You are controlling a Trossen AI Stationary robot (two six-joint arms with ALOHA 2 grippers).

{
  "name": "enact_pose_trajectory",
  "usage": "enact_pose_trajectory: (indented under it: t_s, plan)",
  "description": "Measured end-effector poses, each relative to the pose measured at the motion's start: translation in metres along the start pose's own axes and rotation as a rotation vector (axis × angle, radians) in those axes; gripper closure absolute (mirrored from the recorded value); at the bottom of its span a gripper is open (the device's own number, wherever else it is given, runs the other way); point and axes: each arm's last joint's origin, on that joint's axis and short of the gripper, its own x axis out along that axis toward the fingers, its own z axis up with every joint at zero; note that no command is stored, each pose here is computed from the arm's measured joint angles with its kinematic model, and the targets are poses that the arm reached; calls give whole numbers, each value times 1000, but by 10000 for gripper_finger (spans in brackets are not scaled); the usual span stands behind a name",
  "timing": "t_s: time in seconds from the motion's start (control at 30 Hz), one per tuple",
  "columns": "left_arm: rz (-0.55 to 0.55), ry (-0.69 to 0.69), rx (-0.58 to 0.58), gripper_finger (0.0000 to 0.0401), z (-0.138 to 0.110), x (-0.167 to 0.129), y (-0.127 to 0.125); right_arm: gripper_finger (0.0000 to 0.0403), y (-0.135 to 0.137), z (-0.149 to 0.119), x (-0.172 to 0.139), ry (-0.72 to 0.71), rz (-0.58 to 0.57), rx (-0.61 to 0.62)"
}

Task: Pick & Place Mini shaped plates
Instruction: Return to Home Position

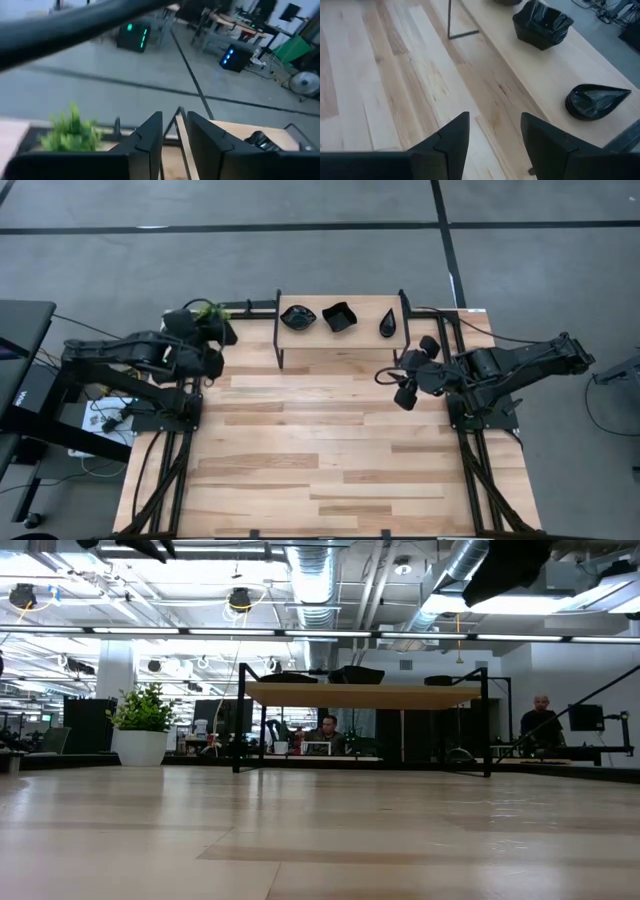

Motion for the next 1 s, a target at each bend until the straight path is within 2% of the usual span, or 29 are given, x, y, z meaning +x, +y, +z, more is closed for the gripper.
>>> enact_pose_trajectory:
  t_s: [0.1,0.27,0.37,0.43,0.57,0.63,0.67,0.73,0.77,0.87,0.93,1.0]
  plan:
    - [-14,-22,80,311,-4,-2,-5,229,0,5,-2,-45,30,30]
    - [-66,-47,126,311,-7,-11,-7,232,-12,14,-34,-203,335,34]
    - [-129,-29,89,311,-4,-21,-3,230,-23,12,-51,-261,467,22]
    - [-178,8,82,311,-4,-27,0,229,-31,8,-60,-280,497,21]
    - [-227,74,199,311,-3,-31,4,231,-42,5,-71,-332,512,48]
    - [-255,155,66,311,-4,-32,0,231,-47,3,-76,-353,517,60]
    - [-250,135,32,311,-4,-32,-2,232,-49,2,-78,-360,521,74]
    - [-243,93,164,311,-6,-31,-6,231,-53,1,-82,-377,532,107]
    - [-262,115,229,311,-7,-31,-9,230,-55,1,-85,-392,536,114]
    - [-422,273,312,311,-9,-35,-22,229,-58,-1,-87,-405,541,119]
    - [-595,337,346,311,-7,-40,-35,230,-60,-1,-90,-424,547,126]
    - [-782,344,350,311,-1,-46,-48,231,-63,-2,-93,-442,553,136]
